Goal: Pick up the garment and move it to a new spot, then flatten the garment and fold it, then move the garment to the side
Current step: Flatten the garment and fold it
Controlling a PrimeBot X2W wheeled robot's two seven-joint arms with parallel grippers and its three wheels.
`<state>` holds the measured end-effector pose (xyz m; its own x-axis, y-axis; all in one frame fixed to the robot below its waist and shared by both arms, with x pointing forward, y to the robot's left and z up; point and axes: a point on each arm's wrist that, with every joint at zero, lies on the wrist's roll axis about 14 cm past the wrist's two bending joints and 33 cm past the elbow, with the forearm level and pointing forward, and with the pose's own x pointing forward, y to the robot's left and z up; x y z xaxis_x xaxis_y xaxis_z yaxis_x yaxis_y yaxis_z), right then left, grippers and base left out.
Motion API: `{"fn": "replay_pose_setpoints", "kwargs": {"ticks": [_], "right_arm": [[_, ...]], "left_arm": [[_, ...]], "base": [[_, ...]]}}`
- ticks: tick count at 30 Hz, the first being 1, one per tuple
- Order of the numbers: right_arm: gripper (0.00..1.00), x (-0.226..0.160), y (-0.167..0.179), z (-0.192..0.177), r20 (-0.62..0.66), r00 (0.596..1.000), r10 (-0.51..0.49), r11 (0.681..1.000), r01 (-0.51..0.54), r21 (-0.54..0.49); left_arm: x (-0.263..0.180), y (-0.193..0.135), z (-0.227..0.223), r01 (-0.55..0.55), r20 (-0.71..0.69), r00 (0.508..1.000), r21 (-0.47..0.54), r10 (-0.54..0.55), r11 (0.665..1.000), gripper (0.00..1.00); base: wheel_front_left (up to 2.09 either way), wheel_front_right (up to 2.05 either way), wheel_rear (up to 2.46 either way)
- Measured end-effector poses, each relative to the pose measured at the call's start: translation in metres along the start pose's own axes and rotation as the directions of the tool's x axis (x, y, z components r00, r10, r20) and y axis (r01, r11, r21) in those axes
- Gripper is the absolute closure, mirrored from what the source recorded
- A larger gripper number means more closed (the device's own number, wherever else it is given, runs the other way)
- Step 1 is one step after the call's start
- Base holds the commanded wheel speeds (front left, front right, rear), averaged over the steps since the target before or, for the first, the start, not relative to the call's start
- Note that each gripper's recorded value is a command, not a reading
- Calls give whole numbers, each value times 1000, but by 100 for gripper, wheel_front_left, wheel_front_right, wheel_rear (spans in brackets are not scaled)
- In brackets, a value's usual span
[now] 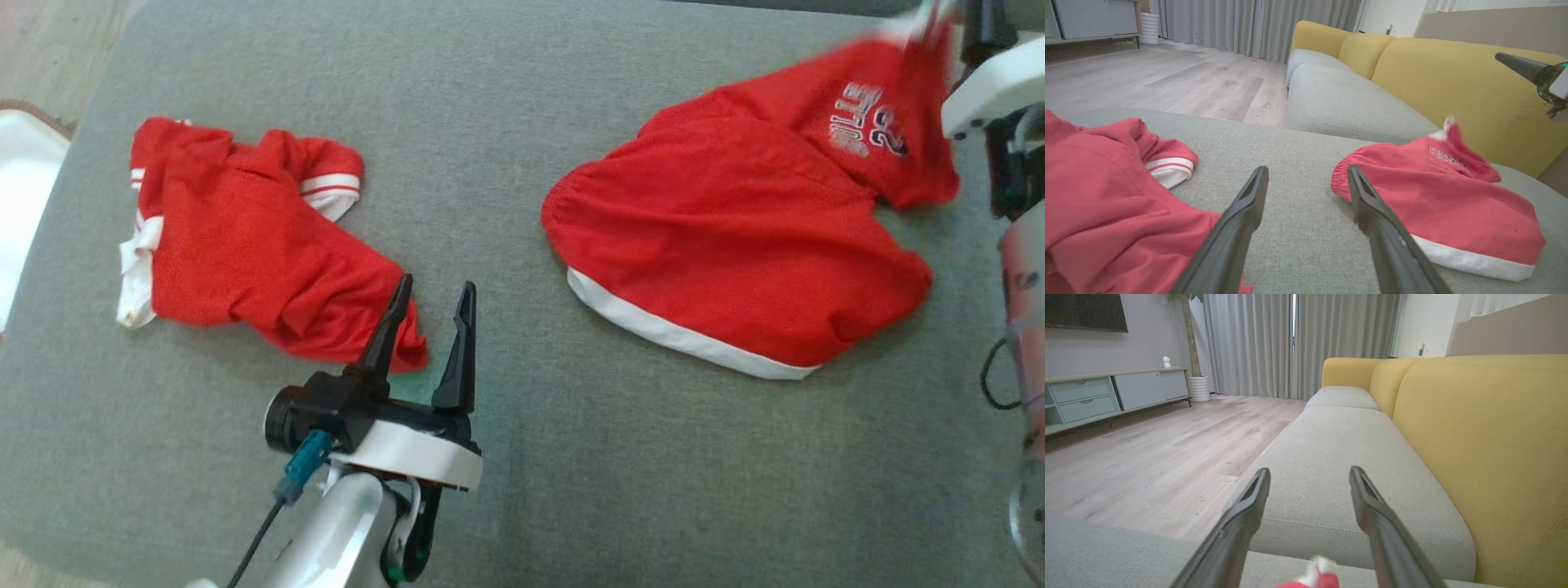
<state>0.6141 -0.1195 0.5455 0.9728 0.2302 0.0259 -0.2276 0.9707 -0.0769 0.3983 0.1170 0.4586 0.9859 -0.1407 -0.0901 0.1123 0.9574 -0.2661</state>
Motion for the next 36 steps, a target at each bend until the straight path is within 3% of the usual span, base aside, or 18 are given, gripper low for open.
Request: {"fn": "replay_pose_setpoints", "kwargs": {"ticks": [7,11,18,25,36], "right_arm": [[0,-29,10,-12,12,1000,-4,999,4,34],[0,-72,16,-28,13,1000,-24,996,23,82],[0,-156,-4,-48,-5,993,-120,985,120,126],[0,-225,0,-77,-92,982,-167,958,184,220],[0,-215,-8,-91,-133,975,-181,959,205,197]], "left_arm": [[7,-12,7,35,25,999,-5,-35,999,0],[13,-24,12,72,41,997,5,-72,997,0],[20,-47,22,147,73,986,8,-147,989,0],[12,-67,18,209,64,976,-1,-209,978,0],[12,-60,9,197,40,980,-7,-196,980,0]], "base": [[0,0,0],[0,0,0],[0,0,0],[0,0,0],[0,0,0]]}}
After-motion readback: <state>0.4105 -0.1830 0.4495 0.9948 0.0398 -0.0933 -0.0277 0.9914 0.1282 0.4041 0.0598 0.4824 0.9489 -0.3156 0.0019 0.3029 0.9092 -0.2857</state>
